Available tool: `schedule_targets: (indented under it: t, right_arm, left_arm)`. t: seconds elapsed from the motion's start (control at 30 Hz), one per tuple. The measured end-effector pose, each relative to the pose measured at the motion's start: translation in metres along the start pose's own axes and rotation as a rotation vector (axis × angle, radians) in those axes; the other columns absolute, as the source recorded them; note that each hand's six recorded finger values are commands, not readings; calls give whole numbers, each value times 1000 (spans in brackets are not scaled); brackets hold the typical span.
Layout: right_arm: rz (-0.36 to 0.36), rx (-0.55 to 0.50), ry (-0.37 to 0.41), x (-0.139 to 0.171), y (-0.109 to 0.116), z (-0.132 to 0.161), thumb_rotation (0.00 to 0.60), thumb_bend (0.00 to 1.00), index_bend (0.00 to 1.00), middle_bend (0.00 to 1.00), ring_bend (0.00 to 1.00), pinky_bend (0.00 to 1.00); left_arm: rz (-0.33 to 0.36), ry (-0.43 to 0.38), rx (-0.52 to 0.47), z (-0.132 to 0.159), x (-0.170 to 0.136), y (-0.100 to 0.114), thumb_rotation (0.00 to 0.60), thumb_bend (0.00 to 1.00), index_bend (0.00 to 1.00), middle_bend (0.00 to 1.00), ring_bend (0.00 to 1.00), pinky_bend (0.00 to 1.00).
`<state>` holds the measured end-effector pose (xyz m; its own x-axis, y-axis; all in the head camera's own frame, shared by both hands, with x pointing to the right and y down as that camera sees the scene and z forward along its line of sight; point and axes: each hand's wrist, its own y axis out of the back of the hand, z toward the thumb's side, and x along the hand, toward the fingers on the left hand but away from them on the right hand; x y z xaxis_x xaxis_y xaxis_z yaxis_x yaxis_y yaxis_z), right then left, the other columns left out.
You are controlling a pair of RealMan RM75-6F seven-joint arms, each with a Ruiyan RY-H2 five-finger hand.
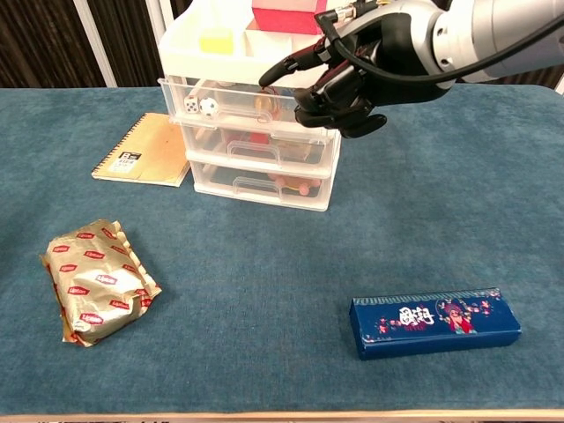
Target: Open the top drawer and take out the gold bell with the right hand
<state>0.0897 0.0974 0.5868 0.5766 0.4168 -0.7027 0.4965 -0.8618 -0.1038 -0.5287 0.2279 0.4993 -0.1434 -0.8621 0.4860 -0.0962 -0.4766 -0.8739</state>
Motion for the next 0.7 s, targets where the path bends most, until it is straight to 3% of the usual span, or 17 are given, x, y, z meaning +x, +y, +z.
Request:
schedule_targets:
  t: [0.7]
  right_arm:
    - [-10,75,-63,-2,7,-4,600,732,19,812,922,938]
  left_arm:
    - [-4,1,2,0,0,-1,600,254,117,0,7,0]
